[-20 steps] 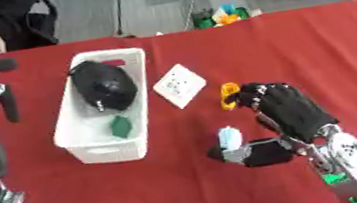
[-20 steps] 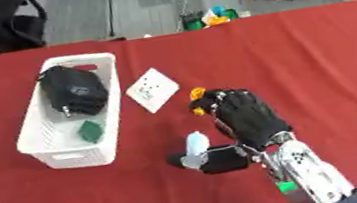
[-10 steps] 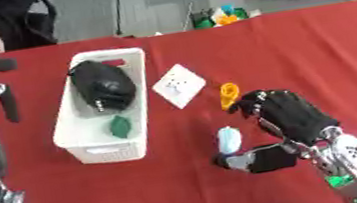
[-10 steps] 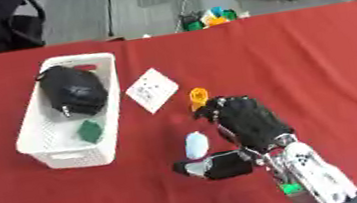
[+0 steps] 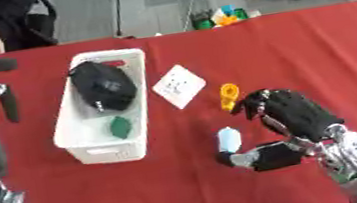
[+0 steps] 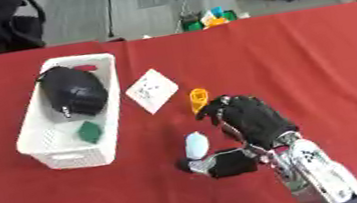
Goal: Pick up objects on the table and place them in the box.
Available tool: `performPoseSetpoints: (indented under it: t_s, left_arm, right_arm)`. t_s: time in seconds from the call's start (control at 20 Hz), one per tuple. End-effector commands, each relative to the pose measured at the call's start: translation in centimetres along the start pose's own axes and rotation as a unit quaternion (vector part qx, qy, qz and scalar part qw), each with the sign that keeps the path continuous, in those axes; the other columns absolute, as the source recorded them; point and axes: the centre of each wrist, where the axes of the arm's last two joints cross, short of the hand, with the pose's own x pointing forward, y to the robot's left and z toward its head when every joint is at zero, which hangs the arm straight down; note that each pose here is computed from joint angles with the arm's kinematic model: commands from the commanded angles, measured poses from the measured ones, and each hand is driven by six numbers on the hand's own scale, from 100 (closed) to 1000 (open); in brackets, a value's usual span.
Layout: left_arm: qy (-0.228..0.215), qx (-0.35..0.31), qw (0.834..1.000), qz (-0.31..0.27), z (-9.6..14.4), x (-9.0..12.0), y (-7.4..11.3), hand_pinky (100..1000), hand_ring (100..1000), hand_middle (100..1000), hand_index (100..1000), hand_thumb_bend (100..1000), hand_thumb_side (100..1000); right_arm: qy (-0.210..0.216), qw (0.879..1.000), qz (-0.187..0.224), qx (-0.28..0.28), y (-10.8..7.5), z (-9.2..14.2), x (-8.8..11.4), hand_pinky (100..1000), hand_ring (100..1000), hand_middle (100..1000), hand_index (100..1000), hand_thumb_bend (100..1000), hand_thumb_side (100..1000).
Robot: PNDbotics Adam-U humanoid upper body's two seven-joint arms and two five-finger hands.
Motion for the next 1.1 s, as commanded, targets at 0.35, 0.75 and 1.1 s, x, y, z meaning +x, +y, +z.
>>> performPoseSetpoints:
  t_s: [0.35,0.75,1.1]
  left_arm:
    - [-0.013,-0.001,1.000,0.007,-0.5,0.5,-0.2,136,597,719,781,100,1000]
    - [-0.013,-0.002,1.000,0.010,-0.6,0.5,-0.3,135,598,720,781,100,1000]
    - [-0.013,-0.003,1.000,0.011,-0.6,0.5,-0.3,136,598,720,781,100,1000]
  right_arm:
    - [0.021,0.999,0.025,-0.013,-0.2,-0.6,-0.5,439,444,511,756,665,885]
    - [0.016,0.999,0.035,0.007,1.2,-1.1,-0.7,441,491,546,752,672,866]
    - [0.018,0.999,0.035,0.014,1.9,-1.3,-1.0,437,521,535,737,661,852]
